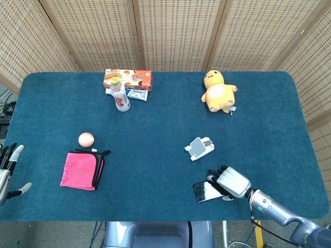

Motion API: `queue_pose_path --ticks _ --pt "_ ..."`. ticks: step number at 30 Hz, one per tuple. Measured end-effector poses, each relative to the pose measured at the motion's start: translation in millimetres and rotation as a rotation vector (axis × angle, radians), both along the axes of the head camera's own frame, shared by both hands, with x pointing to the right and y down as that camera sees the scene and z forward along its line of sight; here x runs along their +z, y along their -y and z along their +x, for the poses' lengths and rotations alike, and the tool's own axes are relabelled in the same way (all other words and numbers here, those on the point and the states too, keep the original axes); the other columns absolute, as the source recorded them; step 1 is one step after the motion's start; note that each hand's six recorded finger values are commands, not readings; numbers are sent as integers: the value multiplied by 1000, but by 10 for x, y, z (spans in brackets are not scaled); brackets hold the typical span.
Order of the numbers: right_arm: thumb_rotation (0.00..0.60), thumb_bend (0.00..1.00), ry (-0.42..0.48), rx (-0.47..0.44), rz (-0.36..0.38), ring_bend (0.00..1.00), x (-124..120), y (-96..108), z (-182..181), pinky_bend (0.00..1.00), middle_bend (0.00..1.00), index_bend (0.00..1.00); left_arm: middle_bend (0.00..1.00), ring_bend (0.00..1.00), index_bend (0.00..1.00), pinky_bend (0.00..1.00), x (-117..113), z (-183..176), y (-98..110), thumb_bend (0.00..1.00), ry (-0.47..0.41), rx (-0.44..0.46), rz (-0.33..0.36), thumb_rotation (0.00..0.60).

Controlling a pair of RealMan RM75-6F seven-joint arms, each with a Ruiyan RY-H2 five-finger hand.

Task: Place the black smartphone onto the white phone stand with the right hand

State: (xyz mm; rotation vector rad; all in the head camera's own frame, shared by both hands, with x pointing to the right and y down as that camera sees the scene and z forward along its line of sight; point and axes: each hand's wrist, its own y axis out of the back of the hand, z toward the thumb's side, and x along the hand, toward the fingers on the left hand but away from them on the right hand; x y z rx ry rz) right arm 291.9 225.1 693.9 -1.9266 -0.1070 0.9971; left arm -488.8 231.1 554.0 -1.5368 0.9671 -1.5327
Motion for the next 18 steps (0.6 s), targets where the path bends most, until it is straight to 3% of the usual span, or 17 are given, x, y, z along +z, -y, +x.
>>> queue_pose_path --ticks 18 --pt "600 466 77 36 97 429 -532 317 -181 347 481 429 0 0 0 0 -37 -16 6 0 -18 -1 3 600"
